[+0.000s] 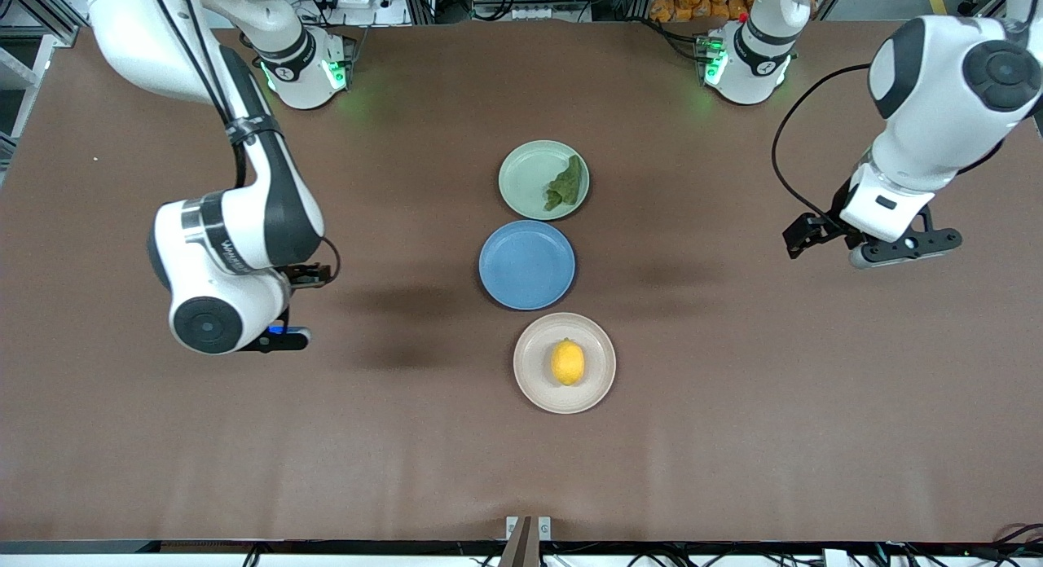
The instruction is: Place lemon and lettuce in plates
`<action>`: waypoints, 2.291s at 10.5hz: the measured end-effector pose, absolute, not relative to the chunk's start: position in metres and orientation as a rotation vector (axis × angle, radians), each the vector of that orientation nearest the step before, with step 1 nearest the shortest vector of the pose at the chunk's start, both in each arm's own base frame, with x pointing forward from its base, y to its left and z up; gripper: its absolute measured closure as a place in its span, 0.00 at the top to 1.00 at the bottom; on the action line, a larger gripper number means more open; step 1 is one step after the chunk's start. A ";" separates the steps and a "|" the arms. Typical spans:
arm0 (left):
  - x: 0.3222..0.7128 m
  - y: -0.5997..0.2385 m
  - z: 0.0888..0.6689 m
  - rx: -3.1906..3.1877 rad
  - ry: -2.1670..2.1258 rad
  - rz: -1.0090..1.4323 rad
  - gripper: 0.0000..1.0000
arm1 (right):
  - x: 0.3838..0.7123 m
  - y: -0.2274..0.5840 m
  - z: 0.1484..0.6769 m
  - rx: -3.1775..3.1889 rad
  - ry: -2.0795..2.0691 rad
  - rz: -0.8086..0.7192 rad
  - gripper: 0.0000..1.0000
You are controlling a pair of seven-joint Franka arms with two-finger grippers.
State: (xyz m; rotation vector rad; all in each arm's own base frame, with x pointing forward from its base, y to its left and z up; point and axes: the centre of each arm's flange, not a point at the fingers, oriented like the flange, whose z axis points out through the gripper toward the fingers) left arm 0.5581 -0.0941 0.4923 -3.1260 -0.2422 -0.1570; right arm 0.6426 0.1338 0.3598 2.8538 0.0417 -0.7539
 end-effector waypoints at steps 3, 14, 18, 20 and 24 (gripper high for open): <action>0.582 -0.097 0.519 -3.133 -0.238 -0.164 1.00 | 0.650 0.088 0.378 2.890 0.049 -0.747 1.00; 0.578 -0.081 0.569 -3.129 0.132 -0.183 1.00 | 0.624 0.027 0.533 3.057 -0.047 -0.450 1.00; 0.581 -0.071 0.604 -3.125 0.114 -0.264 1.00 | 0.593 0.006 0.609 3.074 -0.115 -0.273 1.00; 0.576 -0.061 0.607 -3.124 0.109 -0.171 1.00 | 0.584 -0.012 0.626 3.074 -0.167 -0.230 1.00; 0.569 -0.067 0.603 -3.118 0.133 -0.072 1.00 | 0.591 -0.031 0.621 3.114 -0.240 -0.148 1.00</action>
